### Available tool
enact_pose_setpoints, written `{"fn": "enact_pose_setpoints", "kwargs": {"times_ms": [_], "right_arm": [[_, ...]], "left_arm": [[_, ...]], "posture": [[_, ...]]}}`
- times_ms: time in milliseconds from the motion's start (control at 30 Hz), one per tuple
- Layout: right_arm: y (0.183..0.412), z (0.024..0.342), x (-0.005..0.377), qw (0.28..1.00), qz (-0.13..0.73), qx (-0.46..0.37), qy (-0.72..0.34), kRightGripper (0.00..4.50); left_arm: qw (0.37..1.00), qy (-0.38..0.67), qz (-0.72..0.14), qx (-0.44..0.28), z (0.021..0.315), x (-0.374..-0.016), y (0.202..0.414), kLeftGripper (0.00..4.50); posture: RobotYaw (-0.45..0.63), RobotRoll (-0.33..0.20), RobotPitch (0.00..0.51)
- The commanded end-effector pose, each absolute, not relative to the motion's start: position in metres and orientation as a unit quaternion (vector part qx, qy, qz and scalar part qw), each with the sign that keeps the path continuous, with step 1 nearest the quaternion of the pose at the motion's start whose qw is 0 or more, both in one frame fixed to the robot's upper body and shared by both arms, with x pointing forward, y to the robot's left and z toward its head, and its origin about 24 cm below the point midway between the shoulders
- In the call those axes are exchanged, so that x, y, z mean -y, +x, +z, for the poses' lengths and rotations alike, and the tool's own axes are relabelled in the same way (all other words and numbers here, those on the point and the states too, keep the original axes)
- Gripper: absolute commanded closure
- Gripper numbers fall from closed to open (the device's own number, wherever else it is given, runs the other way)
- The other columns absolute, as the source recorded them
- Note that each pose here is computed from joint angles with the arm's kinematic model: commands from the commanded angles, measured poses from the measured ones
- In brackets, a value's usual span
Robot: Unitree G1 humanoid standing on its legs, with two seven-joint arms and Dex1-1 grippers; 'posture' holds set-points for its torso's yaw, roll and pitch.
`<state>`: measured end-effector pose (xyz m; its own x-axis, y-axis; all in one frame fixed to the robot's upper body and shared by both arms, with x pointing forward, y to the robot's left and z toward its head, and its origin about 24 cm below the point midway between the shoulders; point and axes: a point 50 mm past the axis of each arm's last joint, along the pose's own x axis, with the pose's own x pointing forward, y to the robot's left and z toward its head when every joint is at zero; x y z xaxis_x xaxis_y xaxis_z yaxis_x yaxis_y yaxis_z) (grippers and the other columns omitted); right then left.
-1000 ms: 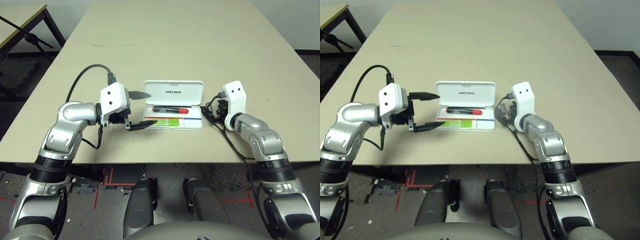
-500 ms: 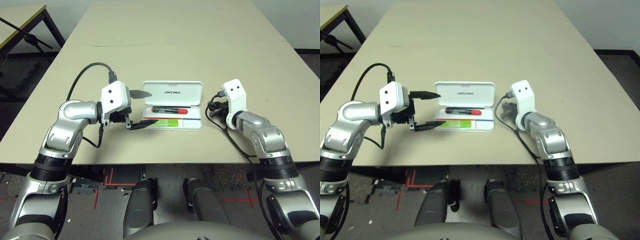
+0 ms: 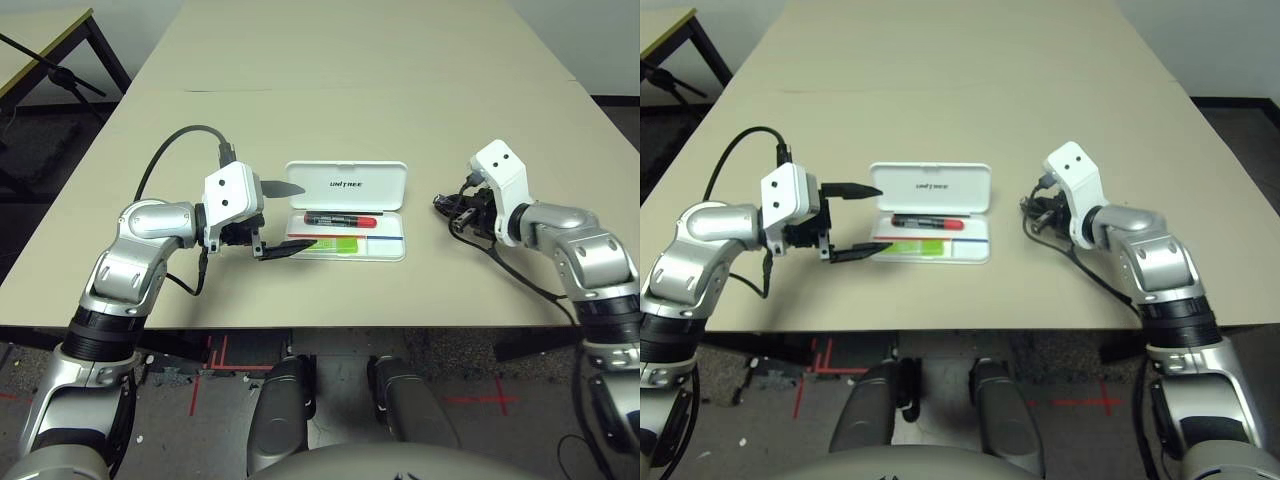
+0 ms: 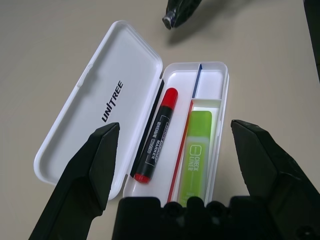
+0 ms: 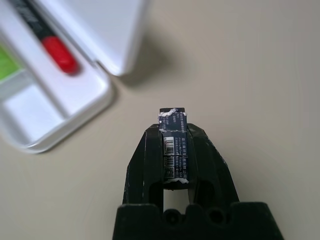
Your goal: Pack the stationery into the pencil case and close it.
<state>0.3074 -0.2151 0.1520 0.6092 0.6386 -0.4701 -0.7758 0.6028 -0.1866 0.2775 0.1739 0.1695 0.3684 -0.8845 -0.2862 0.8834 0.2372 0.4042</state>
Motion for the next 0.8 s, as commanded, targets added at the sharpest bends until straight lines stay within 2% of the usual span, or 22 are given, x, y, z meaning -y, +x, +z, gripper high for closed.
{"fn": "enact_pose_setpoints", "kwargs": {"times_ms": [33, 267, 467, 800], "right_arm": [[0.302, 0.155, 0.203, 0.827, 0.497, -0.173, -0.198, 4.14], [0.302, 0.157, 0.182, 0.761, 0.59, -0.164, -0.213, 4.14], [0.305, 0.151, 0.163, 0.716, 0.637, -0.158, -0.237, 4.14], [0.31, 0.135, 0.151, 0.691, 0.655, -0.16, -0.258, 4.14]], "left_arm": [[0.782, 0.259, -0.567, 0.0, 0.17, -0.174, 0.275, 0.0], [0.783, 0.26, -0.565, 0.0, 0.17, -0.175, 0.274, 0.0], [0.785, 0.262, -0.562, 0.002, 0.17, -0.175, 0.274, 0.0], [0.786, 0.261, -0.56, 0.001, 0.17, -0.176, 0.272, 0.0]], "posture": [[-0.03, 0.0, 0.151], [-0.01, 0.0, 0.149], [0.0, 0.0, 0.148], [0.01, 0.0, 0.155]]}}
